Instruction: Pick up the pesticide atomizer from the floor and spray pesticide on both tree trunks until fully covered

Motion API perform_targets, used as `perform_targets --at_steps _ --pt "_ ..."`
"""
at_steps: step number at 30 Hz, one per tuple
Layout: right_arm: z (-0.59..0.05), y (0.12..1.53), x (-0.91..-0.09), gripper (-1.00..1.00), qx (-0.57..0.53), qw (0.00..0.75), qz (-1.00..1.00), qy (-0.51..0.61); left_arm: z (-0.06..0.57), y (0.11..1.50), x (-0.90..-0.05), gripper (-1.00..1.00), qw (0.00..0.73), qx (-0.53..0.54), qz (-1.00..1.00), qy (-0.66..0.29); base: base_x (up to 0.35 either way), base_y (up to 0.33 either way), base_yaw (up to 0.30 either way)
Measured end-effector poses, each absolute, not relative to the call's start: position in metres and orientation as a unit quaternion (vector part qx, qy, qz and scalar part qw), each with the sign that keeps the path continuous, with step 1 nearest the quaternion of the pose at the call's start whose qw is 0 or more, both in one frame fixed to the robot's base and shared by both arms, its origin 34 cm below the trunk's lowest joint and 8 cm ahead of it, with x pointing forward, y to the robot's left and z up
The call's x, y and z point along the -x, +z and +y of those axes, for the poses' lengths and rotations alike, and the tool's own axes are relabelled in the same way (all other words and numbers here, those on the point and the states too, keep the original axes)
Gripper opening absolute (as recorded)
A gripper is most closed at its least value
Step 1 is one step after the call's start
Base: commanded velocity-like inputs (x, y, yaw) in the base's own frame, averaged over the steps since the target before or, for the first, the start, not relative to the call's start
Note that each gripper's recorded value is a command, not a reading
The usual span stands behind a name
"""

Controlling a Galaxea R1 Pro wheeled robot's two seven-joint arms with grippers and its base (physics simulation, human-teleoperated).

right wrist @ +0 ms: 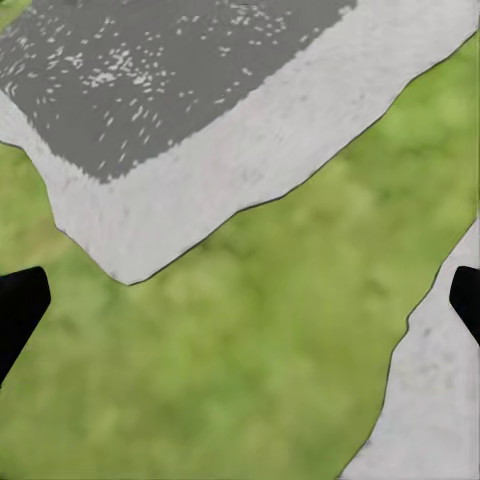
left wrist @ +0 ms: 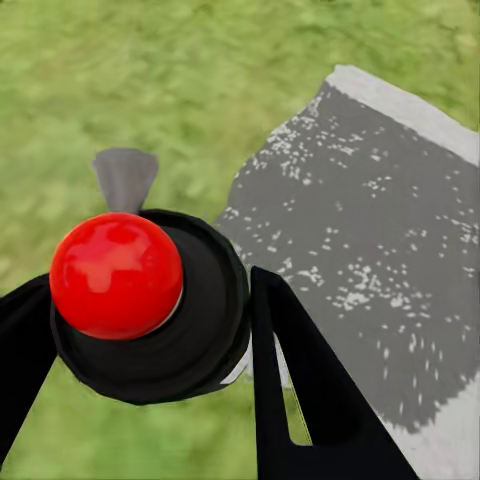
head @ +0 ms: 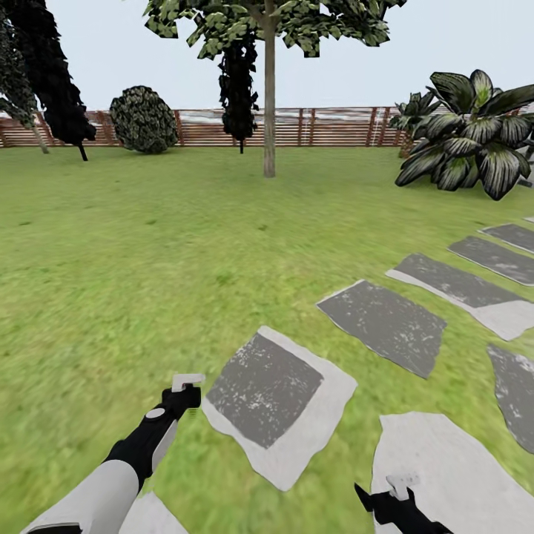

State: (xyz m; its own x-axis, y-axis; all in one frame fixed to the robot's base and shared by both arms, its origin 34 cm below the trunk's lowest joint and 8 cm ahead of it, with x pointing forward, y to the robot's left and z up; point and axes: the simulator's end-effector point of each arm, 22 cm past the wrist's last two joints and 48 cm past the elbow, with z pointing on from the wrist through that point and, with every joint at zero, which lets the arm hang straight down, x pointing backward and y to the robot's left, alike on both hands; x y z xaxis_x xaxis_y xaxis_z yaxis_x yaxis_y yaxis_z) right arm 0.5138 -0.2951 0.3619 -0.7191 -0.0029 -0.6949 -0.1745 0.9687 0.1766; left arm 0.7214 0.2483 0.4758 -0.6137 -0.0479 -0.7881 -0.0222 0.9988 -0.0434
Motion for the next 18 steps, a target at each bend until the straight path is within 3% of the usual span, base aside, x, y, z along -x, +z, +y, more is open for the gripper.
perform_targets --at_steps 18 --pt "-0.2964 0.3631 -0.5148 1.00 0.047 0.373 0.919 0.114 0.2483 0.4775 -0.7218 -1.00 0.440 0.019 0.898 -0.014 0.338 0.000 0.000"
